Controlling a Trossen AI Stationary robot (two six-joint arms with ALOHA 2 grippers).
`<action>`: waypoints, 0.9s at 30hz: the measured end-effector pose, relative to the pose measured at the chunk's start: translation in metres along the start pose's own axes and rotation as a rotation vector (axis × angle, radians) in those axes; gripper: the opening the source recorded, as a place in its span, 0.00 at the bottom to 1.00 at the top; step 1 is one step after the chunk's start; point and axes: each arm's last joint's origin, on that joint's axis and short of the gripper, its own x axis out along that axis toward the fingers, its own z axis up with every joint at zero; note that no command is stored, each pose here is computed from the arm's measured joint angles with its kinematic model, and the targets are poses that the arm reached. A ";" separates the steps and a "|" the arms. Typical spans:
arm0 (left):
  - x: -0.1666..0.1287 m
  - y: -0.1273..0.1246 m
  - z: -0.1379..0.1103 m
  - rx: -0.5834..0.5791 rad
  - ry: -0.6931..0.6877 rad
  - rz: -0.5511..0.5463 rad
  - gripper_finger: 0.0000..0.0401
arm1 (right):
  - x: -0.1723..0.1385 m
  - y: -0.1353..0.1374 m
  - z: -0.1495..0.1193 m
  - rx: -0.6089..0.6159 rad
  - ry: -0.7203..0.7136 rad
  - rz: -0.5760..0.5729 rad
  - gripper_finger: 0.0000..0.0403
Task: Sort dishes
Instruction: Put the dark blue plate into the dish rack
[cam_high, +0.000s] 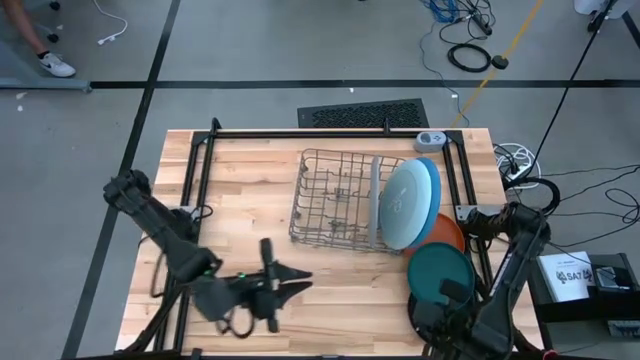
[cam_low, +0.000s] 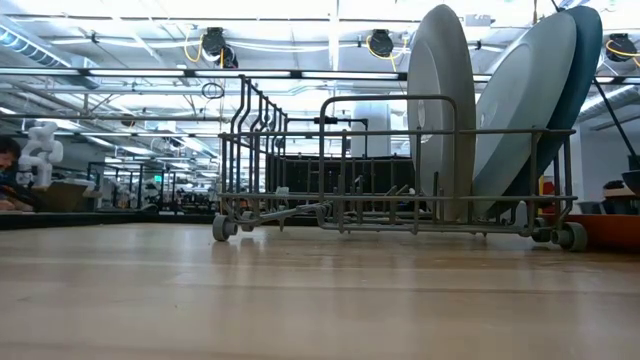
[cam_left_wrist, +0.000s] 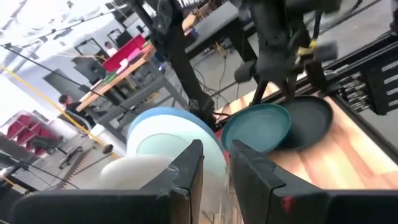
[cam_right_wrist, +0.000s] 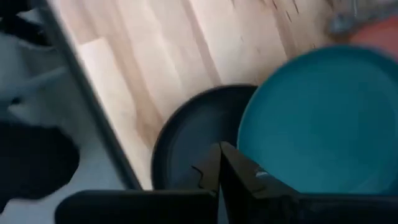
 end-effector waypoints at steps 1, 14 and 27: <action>-0.007 0.000 0.002 0.001 -0.004 0.000 0.20 | 0.007 0.000 -0.003 0.033 0.001 -0.013 0.02; -0.087 0.017 0.022 0.012 -0.039 0.089 0.20 | 0.063 -0.008 -0.011 0.092 0.018 -0.072 0.49; -0.100 0.021 0.014 -0.007 0.014 0.130 0.20 | 0.093 -0.023 0.001 0.071 0.064 -0.143 0.48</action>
